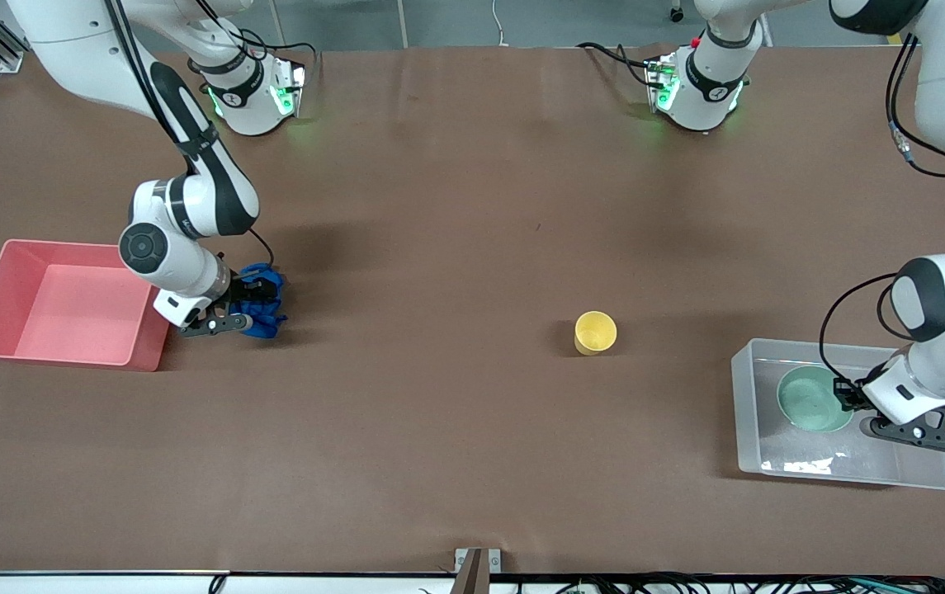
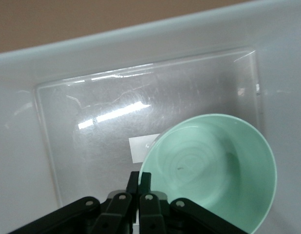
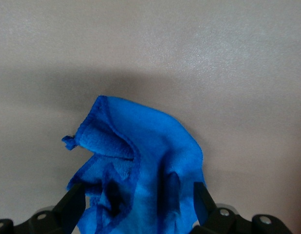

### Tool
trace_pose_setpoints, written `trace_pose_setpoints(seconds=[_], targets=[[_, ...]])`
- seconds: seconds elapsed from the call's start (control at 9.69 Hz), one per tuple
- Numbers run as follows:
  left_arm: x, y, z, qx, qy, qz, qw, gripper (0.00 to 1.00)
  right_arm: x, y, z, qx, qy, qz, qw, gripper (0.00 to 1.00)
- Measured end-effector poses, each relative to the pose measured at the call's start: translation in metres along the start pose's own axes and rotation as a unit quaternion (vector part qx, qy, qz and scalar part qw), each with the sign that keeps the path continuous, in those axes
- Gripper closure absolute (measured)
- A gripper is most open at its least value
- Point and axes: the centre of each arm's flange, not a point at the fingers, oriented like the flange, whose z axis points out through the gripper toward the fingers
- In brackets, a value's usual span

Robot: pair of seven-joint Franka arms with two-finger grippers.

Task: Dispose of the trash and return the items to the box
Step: 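Release the bowl in the clear bin while the right gripper grasps the cloth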

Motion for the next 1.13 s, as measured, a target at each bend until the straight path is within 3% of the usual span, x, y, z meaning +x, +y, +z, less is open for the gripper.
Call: trace_pose_setpoints(seconds=[0.1,0.21,0.52,0.62,0.83,1.13], targets=[[-0.002,-0.004,0.011,-0.003,-0.004,-0.003,1.000,0.97,0.000,0.000,0.004,0.000,0.001,0.000,1.000,0.05],[-0.003,-0.006,0.018,-0.007,-0.007,-0.006,1.000,0.97,0.001,0.000,0.007,0.000,0.002,0.000,1.000,0.17],[-0.006,-0.001,0.046,-0.033,-0.011,-0.023,0.999,0.96,0.001,0.000,0.009,0.000,0.002,0.000,1.000,0.69],[-0.005,-0.001,0.048,-0.037,-0.007,-0.028,0.999,0.95,0.001,0.000,0.009,0.000,0.002,0.000,1.000,0.79],[-0.001,-0.003,0.044,-0.038,0.003,-0.032,0.999,0.82,0.001,0.001,0.009,0.000,0.002,0.001,1.000,0.82],[0.016,-0.009,-0.002,-0.028,0.038,-0.037,0.998,0.40,0.001,0.003,0.007,0.000,-0.008,0.002,1.000,0.82]])
